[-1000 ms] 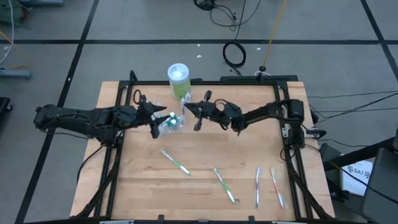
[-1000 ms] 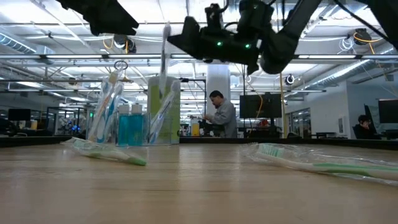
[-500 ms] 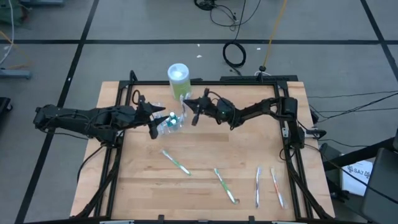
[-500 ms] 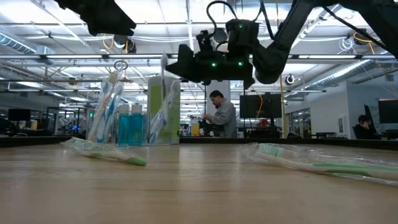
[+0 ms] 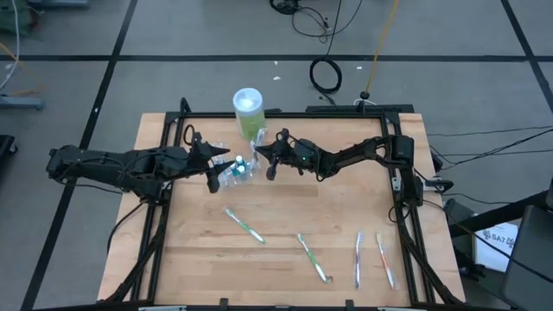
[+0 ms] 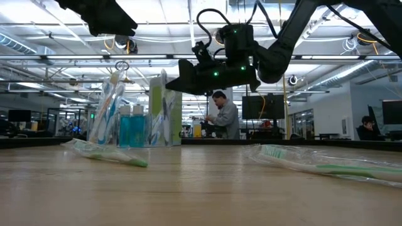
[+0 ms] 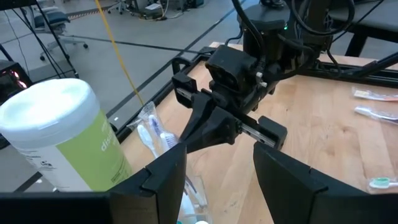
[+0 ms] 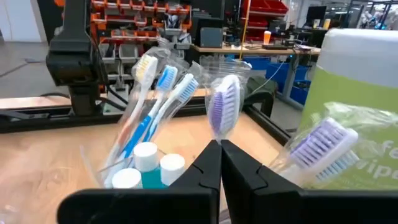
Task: Pick & Place toothbrushing station
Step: Put the top purple toothbrush into the transparent organizer, then put the top green toothbrush into the transparent organizer
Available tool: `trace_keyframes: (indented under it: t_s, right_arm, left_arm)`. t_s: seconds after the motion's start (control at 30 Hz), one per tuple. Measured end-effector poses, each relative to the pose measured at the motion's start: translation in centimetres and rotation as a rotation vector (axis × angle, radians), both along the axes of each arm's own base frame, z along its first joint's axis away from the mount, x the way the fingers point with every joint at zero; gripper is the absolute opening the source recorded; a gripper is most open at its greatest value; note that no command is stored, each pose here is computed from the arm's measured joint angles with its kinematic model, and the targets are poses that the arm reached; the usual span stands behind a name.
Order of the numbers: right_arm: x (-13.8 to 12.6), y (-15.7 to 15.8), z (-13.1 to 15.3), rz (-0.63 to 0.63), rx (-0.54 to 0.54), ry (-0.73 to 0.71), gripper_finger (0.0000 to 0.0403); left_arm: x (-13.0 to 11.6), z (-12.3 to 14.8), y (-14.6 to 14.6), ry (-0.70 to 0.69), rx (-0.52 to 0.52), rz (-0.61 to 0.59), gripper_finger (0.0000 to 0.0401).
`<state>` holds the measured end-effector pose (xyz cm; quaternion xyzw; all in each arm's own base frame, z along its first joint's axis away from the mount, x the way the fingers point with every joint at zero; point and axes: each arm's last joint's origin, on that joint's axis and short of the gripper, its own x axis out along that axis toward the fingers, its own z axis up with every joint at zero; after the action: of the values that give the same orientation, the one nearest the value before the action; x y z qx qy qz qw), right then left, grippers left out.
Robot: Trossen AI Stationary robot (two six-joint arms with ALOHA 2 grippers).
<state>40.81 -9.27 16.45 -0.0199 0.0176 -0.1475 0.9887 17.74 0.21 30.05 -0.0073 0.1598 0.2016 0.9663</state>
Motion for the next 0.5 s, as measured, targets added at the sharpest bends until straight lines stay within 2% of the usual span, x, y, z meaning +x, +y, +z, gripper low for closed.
trace_keyframes:
  t_s: [0.23,0.43,0.5]
  right_arm:
    - [-0.2,0.0,0.0,0.001,0.012,0.057,0.0025]
    - [-0.4,0.4,1.0,0.004,0.032,0.079,0.0072]
    - [-0.7,0.6,1.3,0.009,0.043,0.133,0.0089]
  left_arm:
    - [0.0,-0.1,0.0,0.002,-0.016,-0.004,0.0191]
    - [-0.1,-0.4,0.0,0.024,-0.049,0.004,0.0191]
    - [0.0,-0.6,-0.1,0.032,-0.066,0.01,0.0191]
